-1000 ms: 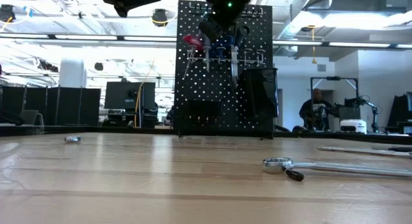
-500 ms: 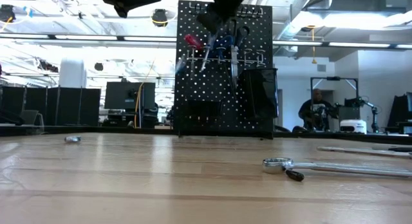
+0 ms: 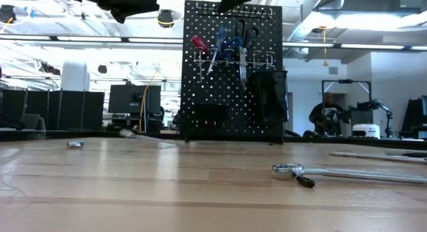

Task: Hang tools onto peg board
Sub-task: Hang the wrench on the pegboard

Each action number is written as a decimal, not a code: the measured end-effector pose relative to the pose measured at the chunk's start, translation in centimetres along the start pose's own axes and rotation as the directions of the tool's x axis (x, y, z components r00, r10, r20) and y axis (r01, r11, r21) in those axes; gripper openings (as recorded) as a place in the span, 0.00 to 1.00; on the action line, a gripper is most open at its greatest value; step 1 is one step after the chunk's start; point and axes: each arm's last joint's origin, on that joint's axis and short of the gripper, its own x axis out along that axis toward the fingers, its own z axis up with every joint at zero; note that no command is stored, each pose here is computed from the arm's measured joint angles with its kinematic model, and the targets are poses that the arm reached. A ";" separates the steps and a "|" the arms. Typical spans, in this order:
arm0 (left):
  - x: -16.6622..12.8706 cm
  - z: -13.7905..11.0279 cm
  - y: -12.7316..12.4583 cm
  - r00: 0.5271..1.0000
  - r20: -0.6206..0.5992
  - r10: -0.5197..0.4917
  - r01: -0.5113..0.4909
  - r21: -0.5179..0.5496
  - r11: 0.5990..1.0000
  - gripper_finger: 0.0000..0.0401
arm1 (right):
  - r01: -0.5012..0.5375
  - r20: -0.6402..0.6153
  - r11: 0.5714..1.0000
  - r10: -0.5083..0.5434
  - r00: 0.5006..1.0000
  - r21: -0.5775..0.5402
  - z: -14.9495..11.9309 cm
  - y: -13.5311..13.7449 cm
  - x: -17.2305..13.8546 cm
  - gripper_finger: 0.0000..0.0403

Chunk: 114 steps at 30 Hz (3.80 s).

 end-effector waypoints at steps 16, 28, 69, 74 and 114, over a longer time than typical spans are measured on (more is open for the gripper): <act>0.0 -3.0 -1.0 0.960 -0.278 0.039 -0.028 0.042 0.999 0.33 | -0.311 -0.178 0.902 0.373 0.911 0.299 -9.0 11.4 -3.7 0.45; 2.4 -10.4 -6.8 0.744 -0.663 0.083 -0.145 -0.038 0.989 0.30 | -0.359 0.088 0.802 0.363 0.928 0.478 -13.6 14.9 -2.3 0.59; 5.9 -15.8 -4.9 0.692 -0.706 0.151 -0.367 -0.163 0.916 0.45 | -0.383 0.109 0.790 0.379 0.919 0.479 -14.8 15.5 -2.7 0.59; 6.1 -15.7 -4.9 0.706 -0.693 0.146 -0.329 -0.138 0.934 0.42 | -0.383 0.111 0.789 0.378 0.919 0.480 -14.7 15.5 -2.7 0.59; 3.4 -14.4 -7.1 0.603 -0.732 0.316 -0.348 0.114 0.930 0.00 | -0.529 0.260 0.794 0.466 0.846 0.298 -10.4 12.6 3.5 0.59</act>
